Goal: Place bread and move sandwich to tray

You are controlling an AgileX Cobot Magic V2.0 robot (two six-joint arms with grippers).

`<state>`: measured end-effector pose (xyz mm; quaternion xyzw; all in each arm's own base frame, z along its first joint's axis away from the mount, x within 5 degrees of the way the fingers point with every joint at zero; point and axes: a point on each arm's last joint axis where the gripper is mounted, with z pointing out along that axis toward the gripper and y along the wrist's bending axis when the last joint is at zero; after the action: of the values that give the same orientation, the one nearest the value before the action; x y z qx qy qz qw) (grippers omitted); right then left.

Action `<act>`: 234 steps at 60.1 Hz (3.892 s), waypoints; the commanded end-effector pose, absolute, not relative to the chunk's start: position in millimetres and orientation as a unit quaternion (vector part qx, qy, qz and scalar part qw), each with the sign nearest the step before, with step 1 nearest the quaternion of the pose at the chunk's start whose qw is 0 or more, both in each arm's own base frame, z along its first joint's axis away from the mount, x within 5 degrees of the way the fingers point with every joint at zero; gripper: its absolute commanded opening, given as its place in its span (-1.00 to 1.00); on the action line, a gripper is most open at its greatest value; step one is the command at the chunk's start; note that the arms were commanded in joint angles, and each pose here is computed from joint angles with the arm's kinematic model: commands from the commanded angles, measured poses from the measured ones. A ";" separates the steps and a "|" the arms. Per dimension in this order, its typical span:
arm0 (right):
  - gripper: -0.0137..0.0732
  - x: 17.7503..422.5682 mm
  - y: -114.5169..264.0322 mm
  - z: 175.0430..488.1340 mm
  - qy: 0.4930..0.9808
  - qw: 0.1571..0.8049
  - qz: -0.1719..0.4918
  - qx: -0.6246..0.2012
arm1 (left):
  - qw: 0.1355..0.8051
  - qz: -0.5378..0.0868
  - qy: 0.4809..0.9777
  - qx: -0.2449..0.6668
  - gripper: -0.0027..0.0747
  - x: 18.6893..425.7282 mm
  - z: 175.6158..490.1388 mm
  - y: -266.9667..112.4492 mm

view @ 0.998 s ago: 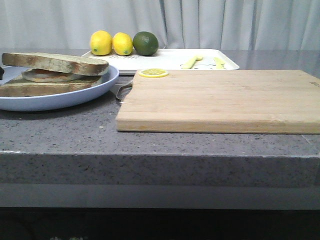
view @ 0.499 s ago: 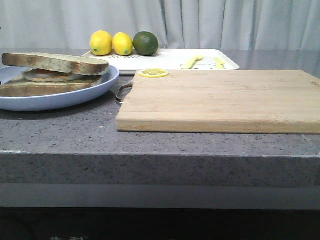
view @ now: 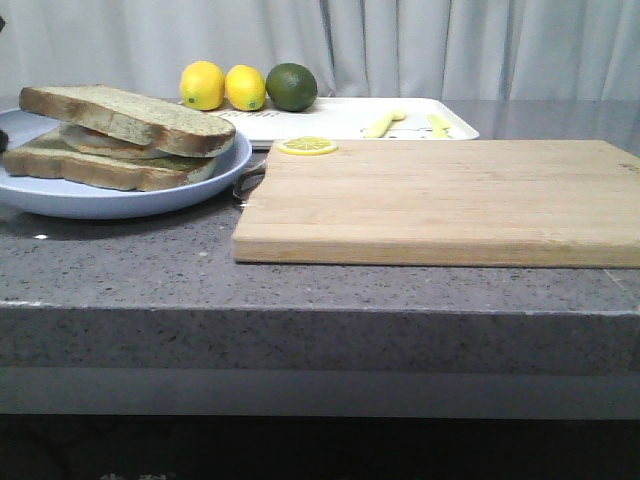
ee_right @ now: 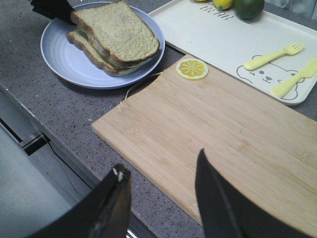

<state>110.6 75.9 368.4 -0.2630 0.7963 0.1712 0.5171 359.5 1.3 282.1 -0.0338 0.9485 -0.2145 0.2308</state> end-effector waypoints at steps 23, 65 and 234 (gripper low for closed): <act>0.10 111.2 75.5 383.2 0.770 0.558 0.178 -0.253 | 0.365 -0.284 0.887 0.014 -0.98 395.3 372.0 -30.1; 0.10 111.2 75.5 383.2 0.770 0.558 0.178 -0.253 | 0.371 -0.337 0.862 -0.071 -0.97 500.6 339.0 -43.2; 0.10 111.2 75.5 383.1 0.770 0.558 0.178 -0.253 | 0.599 -0.159 0.755 0.212 0.08 61.5 393.3 -36.6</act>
<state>110.6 75.9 368.4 -0.2630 0.7963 0.1712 0.5171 69.3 -40.5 383.8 0.2255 0.7957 -0.1403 0.5444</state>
